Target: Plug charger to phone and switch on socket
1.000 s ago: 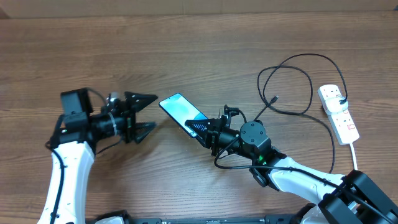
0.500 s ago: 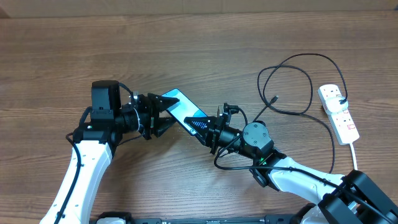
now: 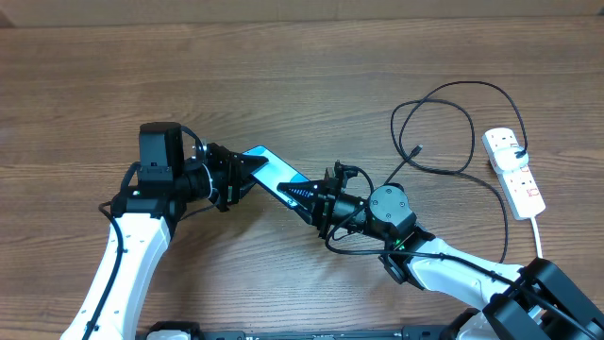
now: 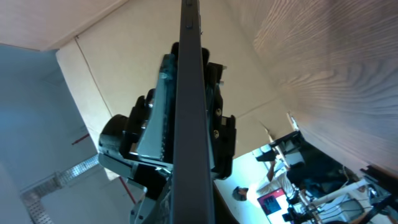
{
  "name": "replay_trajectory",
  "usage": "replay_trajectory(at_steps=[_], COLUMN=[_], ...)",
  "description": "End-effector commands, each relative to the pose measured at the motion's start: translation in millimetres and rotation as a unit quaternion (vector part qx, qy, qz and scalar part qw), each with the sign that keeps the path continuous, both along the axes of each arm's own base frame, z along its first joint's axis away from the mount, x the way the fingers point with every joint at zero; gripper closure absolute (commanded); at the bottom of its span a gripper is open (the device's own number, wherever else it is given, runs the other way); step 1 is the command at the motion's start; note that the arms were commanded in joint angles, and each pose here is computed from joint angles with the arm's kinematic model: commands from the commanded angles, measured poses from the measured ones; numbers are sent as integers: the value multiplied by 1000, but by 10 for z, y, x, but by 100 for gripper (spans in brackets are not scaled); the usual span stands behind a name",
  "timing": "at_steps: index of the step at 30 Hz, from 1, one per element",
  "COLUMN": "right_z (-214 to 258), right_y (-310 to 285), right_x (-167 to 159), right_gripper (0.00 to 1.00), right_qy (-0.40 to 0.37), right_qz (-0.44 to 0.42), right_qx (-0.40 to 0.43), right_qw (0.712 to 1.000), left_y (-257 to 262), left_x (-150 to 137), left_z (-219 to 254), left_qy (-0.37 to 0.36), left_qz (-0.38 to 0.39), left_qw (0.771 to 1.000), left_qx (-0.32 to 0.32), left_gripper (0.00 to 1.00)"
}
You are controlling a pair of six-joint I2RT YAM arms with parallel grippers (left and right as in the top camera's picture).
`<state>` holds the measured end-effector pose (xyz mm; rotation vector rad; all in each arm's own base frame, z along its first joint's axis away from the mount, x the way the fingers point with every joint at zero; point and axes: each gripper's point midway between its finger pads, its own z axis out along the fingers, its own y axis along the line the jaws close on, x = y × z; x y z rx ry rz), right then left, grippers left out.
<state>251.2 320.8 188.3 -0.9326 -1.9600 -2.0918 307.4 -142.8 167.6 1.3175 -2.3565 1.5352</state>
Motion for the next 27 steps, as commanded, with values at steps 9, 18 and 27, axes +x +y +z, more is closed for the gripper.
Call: replay_trajectory(at_steps=[9,18,27], right_z=[-78,-357,-902], right_y=[51,20,-228], right_x=[-54,-92,57], right_gripper=[89,37,0], right_qy=[75,122,-91], right_qz=[16,14,-9], right_qx=[-2,-43,-248], right_qw=[997,992,964], left_y=[-29,189,409], left_x=[30,278,358], left_z=[54,-12,-113], left_qy=[-16,-67,-197], left_qz=[-1,48,-30], left_qw=[1000,993,954], left_qx=[4,79,224], left_gripper=[96,96,96])
